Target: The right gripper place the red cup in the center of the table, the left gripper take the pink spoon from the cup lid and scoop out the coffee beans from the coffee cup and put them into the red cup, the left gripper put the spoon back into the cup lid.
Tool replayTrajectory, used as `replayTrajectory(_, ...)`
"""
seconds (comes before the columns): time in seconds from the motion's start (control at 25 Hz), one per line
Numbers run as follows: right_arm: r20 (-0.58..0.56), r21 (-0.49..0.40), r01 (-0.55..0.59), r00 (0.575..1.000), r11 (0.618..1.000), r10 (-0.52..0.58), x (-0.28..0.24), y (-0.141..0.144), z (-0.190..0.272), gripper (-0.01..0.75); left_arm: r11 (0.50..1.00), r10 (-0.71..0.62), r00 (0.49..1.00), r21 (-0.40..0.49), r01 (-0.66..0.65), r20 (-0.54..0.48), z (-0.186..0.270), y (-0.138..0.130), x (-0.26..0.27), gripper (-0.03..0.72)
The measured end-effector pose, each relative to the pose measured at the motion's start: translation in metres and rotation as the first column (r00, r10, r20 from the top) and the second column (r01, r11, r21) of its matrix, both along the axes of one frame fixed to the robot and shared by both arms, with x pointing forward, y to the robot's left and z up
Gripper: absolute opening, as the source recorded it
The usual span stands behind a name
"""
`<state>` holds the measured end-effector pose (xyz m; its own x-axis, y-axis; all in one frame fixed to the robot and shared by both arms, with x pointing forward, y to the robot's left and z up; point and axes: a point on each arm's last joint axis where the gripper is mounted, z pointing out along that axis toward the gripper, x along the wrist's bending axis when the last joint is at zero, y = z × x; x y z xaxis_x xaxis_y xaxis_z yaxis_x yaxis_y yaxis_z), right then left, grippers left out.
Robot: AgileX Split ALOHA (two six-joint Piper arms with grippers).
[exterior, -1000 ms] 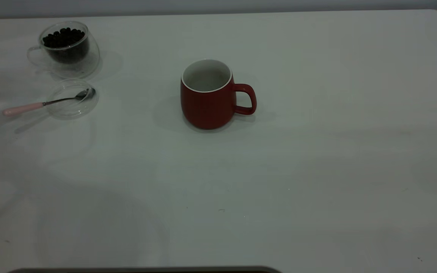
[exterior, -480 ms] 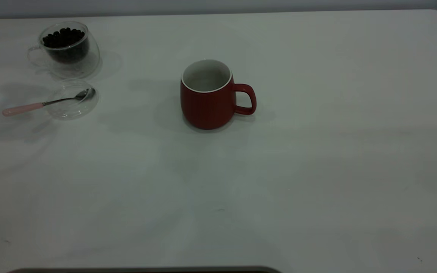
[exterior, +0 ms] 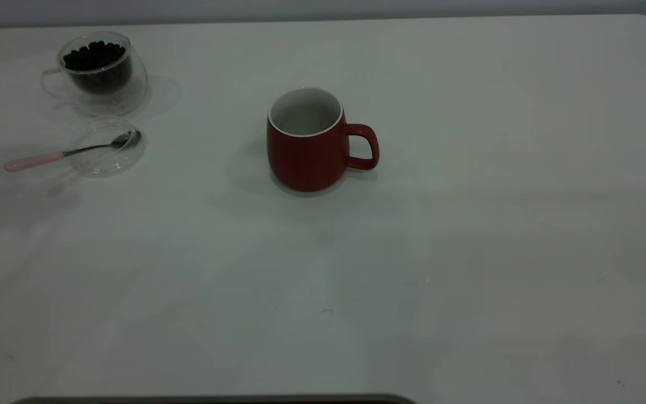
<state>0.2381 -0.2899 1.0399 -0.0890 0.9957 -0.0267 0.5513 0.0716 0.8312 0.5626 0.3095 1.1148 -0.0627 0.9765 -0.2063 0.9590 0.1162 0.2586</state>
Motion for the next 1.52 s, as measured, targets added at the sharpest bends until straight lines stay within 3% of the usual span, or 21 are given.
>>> replayTrajectory(0.52,0.0,0.0,0.0,1.0,1.0,0.0,0.0,0.0,0.0,0.591,0.992,-0.129,0.989,-0.005,0.129,-0.074,-0.041,-0.015,-0.154,0.588)
replayTrajectory(0.64,0.0,0.0,0.0,1.0,1.0,0.0,0.0,0.0,0.0,0.591,0.987,-0.16,0.987,0.014,0.16,-0.022,-0.045,-0.018,-0.189,0.588)
replayTrajectory(0.76,0.0,0.0,0.0,1.0,1.0,0.0,0.0,0.0,0.0,0.591,0.981,-0.192,0.977,0.054,0.187,0.097,-0.044,-0.021,-0.227,0.588)
replayTrajectory(1.04,0.0,0.0,0.0,1.0,1.0,0.0,0.0,0.0,0.0,0.591,0.971,-0.23,0.912,0.149,0.189,0.34,-0.045,-0.025,-0.287,0.588)
replayTrajectory(1.24,0.0,0.0,0.0,1.0,1.0,0.0,0.0,0.0,0.0,0.591,0.965,-0.23,0.893,0.206,0.16,0.386,-0.053,-0.022,-0.302,0.588)
replayTrajectory(1.52,0.0,0.0,0.0,1.0,1.0,0.0,0.0,0.0,0.0,0.591,0.962,-0.257,0.873,0.193,0.192,0.414,-0.073,-0.023,-0.317,0.588)
